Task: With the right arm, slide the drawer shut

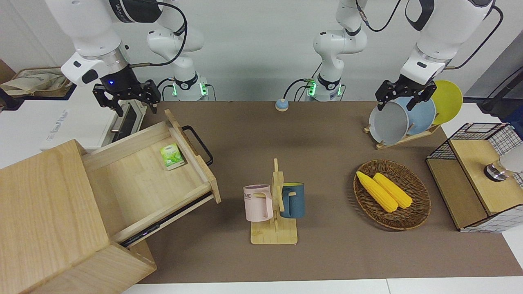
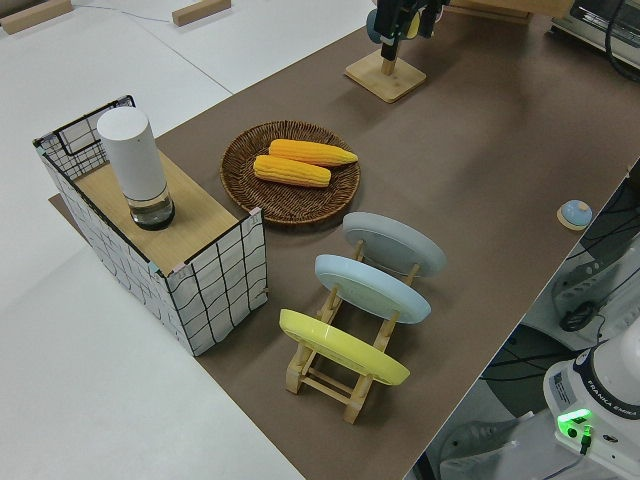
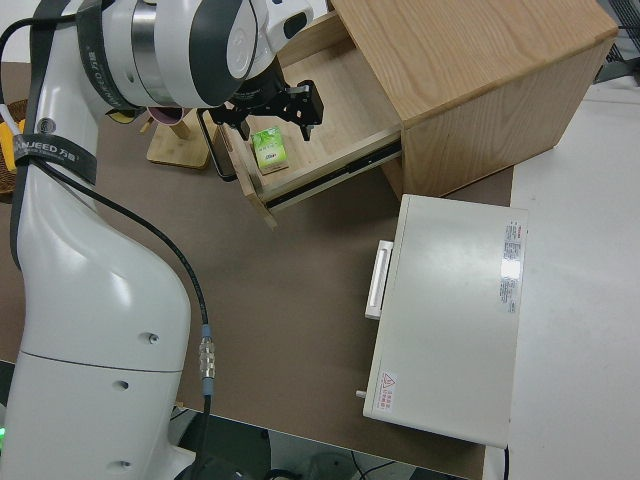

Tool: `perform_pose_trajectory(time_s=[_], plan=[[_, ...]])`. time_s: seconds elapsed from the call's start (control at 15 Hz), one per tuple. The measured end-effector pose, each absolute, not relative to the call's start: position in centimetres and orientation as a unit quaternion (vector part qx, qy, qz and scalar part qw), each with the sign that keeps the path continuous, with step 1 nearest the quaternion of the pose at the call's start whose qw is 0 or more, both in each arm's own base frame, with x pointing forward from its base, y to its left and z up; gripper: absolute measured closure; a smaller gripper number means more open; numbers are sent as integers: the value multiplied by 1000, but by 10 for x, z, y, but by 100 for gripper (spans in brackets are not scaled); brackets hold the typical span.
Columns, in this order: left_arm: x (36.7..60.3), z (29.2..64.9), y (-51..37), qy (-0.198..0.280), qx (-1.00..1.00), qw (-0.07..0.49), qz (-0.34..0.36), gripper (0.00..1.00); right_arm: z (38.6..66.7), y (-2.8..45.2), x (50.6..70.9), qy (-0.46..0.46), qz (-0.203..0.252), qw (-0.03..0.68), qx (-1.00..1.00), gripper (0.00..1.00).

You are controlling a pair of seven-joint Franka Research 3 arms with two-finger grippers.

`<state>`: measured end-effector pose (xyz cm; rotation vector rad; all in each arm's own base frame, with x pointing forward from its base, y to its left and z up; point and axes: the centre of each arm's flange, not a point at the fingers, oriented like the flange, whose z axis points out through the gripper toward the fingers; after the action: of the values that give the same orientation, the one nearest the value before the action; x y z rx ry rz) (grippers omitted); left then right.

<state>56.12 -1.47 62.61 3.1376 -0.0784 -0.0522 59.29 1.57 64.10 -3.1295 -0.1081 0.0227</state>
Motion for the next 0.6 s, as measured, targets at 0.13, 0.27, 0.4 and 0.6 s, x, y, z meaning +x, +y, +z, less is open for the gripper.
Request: perform_pose_trajectory(time_s=[0.13,0.27,0.4,0.6], plan=[[561,626,-15,-25,1000,1,-17,0,641,16,593,-35,7,5,-999,1],[561,626,-15,-25,1000,1,-17,0,641,16,593,-35,7,5,-999,1],[561,626,-15,-25,1000,1,-17,0,641,17,593,-35,7,5,-999,1],[561,626,-15,-25,1000,1,-17,0,641,18,593,-37,7,5,-999,3]])
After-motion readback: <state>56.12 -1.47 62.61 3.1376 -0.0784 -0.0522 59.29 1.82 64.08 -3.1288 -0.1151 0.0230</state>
